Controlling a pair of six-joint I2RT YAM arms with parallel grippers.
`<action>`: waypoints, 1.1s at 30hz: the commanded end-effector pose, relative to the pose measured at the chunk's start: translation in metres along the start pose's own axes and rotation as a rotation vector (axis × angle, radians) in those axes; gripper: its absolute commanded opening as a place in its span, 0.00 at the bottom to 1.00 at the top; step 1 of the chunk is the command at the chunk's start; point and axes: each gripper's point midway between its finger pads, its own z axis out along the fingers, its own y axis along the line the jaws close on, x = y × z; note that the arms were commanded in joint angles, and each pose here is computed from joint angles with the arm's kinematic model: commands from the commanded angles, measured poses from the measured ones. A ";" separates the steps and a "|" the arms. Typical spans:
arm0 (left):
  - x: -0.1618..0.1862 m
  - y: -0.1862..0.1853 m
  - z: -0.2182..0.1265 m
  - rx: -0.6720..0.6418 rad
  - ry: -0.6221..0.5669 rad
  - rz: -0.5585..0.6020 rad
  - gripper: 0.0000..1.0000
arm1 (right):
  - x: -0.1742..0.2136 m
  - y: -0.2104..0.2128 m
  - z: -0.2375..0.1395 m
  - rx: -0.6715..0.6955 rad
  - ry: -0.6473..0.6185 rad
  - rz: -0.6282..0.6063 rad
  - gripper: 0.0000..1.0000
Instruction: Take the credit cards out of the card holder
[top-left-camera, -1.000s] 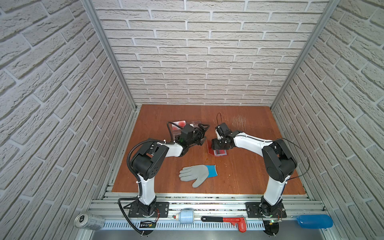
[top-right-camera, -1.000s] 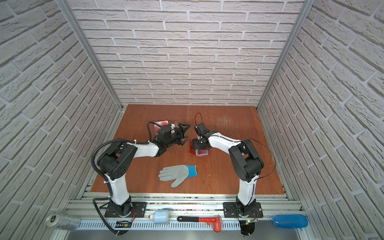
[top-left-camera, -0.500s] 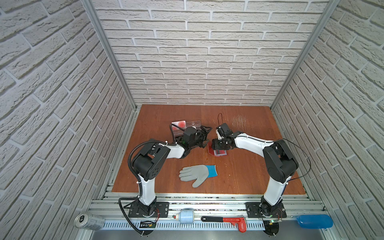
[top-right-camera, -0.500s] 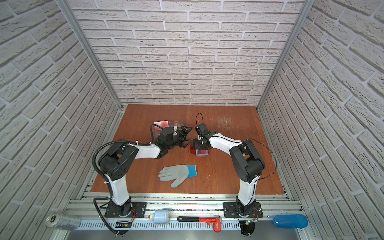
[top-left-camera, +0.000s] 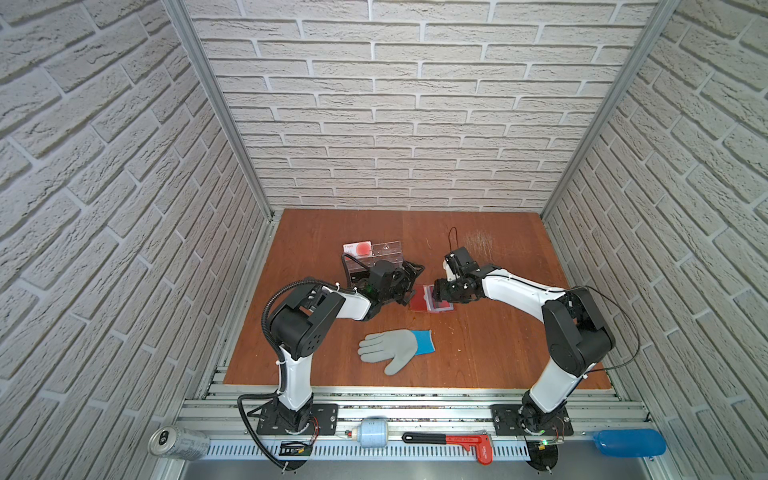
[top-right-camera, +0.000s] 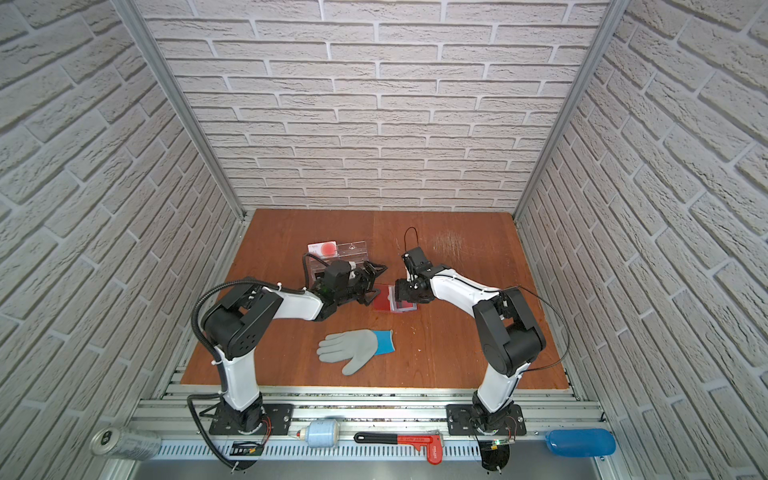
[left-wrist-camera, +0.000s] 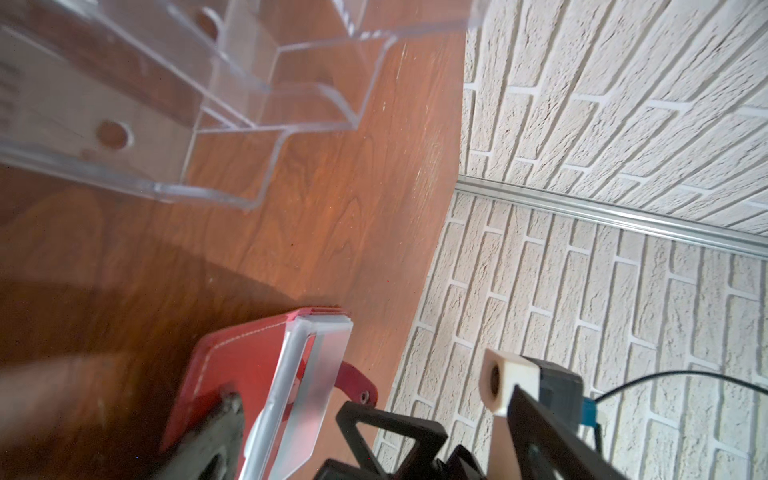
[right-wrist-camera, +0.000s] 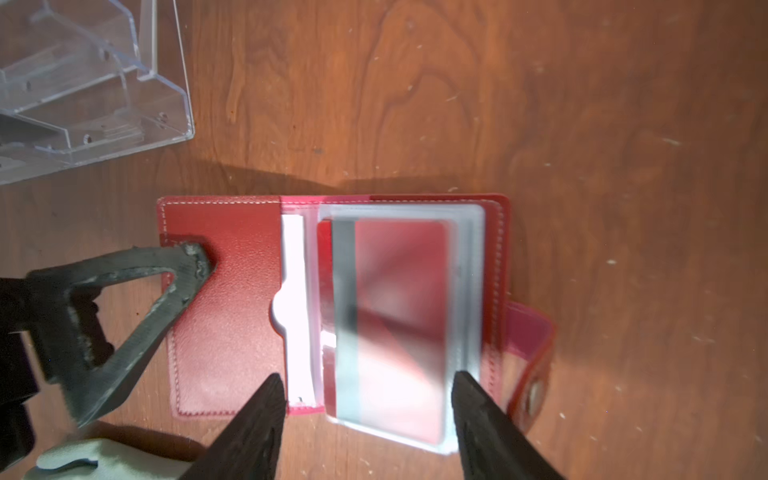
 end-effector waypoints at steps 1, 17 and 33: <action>0.011 0.004 0.010 -0.018 0.054 0.067 0.98 | 0.001 -0.011 -0.010 -0.013 -0.013 0.022 0.65; 0.026 0.010 0.023 -0.042 0.135 0.191 0.96 | 0.008 -0.021 0.007 -0.187 0.018 0.119 0.50; 0.034 0.006 0.031 -0.088 0.222 0.357 0.84 | 0.004 -0.034 0.020 -0.202 0.039 0.163 0.31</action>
